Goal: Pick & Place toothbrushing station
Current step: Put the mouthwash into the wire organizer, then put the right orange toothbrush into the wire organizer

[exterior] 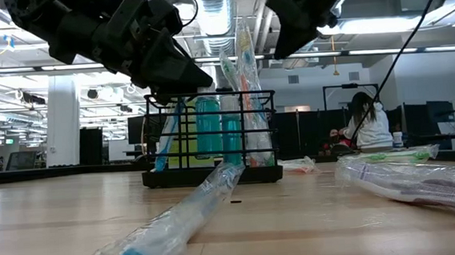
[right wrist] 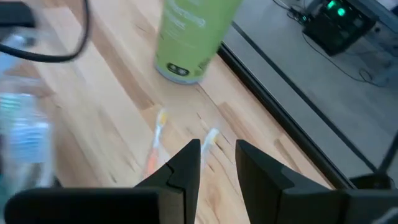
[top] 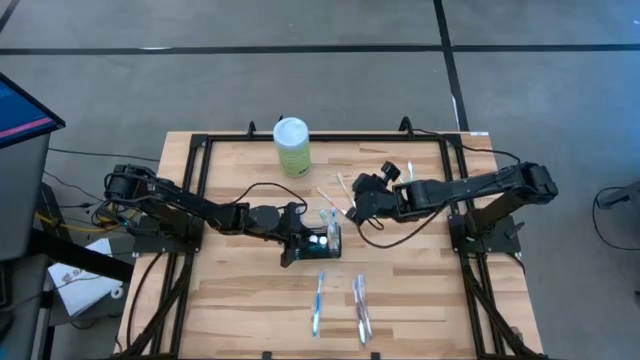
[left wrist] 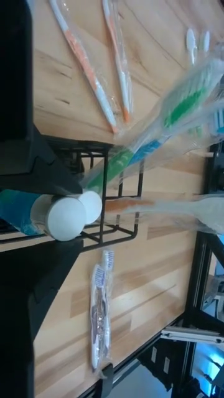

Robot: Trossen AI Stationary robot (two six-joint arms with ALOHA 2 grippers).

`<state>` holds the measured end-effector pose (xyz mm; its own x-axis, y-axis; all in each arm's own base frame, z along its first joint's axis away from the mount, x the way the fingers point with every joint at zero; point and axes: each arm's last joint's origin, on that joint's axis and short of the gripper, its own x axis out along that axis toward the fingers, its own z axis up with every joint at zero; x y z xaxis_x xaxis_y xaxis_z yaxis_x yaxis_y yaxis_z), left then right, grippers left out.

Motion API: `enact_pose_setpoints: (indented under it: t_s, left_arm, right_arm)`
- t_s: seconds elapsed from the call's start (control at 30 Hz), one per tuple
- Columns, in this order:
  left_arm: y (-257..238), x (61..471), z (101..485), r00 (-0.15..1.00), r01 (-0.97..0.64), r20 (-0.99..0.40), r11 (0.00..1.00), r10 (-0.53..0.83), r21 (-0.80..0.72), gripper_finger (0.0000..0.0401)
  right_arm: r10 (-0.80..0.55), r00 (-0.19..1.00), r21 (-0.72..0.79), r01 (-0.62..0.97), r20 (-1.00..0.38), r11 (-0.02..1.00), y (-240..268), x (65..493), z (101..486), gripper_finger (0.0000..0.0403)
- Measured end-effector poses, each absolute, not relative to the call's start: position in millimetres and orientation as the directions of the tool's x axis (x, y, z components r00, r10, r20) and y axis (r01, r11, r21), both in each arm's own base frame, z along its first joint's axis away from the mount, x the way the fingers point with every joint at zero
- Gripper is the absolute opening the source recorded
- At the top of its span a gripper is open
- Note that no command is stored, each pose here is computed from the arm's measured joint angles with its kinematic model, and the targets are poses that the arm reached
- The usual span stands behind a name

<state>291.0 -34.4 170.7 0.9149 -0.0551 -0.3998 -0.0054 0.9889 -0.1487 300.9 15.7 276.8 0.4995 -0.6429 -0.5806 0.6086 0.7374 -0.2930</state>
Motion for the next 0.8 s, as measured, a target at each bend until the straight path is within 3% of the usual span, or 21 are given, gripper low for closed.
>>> enact_pose_setpoints:
  t_s: [0.5,0.8]
  left_arm:
    - [-35,291,171,0.915,-0.002,-0.399,0.988,-0.061,-0.157,0.0143]
    - [-35,283,196,0.946,0.02,-0.318,0.988,-0.068,-0.153,0.015]
  right_arm:
    - [-0.694,0.342,-0.321,0.701,-0.633,0.637,-11,286,248,0.0093]
    - [-0.615,0.364,-0.221,0.708,-0.699,0.67,-28,283,220,0.0093]
